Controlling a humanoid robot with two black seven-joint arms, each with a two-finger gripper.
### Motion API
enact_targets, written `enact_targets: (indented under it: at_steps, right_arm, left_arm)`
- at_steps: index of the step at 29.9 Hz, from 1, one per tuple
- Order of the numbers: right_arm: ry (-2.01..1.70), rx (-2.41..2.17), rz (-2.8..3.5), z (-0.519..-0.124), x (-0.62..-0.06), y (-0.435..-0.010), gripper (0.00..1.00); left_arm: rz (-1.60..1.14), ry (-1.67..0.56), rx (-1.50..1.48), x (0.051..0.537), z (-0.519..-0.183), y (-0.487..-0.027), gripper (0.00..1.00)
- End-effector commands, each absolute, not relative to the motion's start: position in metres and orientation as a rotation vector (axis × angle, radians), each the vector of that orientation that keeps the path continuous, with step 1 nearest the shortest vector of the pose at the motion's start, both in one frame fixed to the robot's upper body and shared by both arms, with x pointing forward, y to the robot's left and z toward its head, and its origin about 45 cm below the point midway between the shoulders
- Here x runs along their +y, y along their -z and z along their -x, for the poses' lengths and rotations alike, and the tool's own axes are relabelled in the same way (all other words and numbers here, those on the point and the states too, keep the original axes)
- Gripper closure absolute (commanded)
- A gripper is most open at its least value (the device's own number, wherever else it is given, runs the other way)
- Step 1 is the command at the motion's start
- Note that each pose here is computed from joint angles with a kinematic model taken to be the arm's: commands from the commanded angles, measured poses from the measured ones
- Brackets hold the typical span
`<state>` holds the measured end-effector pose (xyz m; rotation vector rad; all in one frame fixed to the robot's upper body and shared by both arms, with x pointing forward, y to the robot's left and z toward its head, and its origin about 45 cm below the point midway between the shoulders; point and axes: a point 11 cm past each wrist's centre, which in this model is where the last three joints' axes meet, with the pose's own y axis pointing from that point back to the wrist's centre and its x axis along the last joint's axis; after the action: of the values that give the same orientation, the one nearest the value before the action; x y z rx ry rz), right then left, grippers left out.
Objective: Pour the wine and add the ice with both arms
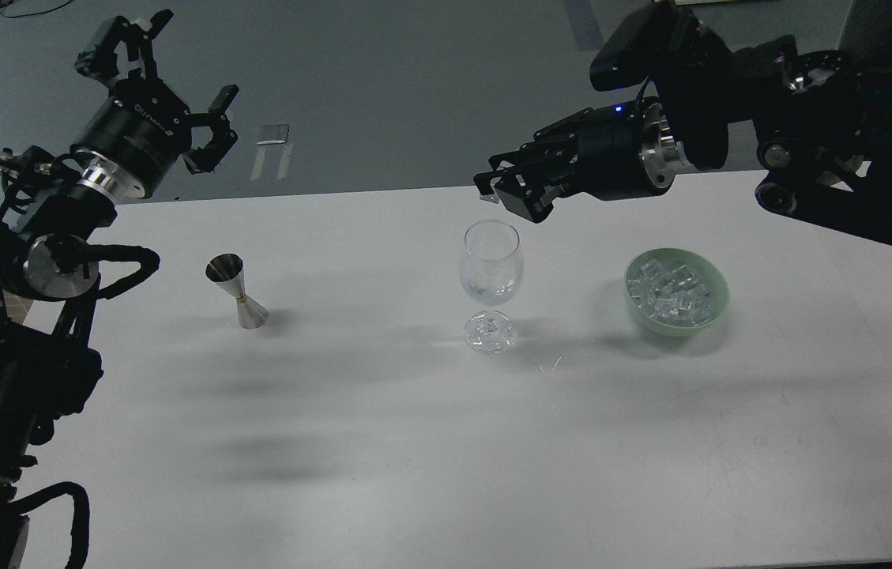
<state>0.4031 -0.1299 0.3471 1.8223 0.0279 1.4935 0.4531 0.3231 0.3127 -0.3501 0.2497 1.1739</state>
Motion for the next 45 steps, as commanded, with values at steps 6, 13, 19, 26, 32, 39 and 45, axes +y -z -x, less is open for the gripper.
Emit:
enact_targets:
  at_steps: [6, 13, 19, 26, 32, 39, 45]
  right_arm:
    - [-1.445, 0.1, -1.821, -0.398, -0.126, -0.339, 0.94]
    - [-1.407, 0.147, -1.828, -0.395, -0.121, -0.319, 0.93]
    - [-1.415, 0.135, -1.821, -0.399, -0.116, -0.317, 0.88]
    - [-1.421, 0.131, -1.815, -0.402, -0.112, -0.317, 0.8]
    - [-1.421, 0.127, -1.811, -0.402, -0.112, -0.318, 0.64]
    - [-1.42, 0.123, -1.807, -0.403, -0.114, -0.318, 0.56]
    - [-1.413, 0.088, -1.828, -0.405, -0.115, -0.323, 0.52]
  left_arm:
    - [0.344, -1.168, 0.25, 0.32, -0.453, -0.311, 0.02]
    - [0.344, -1.165, 0.254, 0.319, -0.452, -0.31, 0.02]
    - [0.346, -1.164, 0.254, 0.32, -0.452, -0.31, 0.02]
    - [0.346, -1.164, 0.254, 0.32, -0.452, -0.31, 0.02]
    - [0.348, -1.164, 0.255, 0.32, -0.452, -0.31, 0.02]
    - [0.344, -1.164, 0.251, 0.32, -0.453, -0.311, 0.02]
    - [0.344, -1.164, 0.253, 0.32, -0.452, -0.31, 0.02]
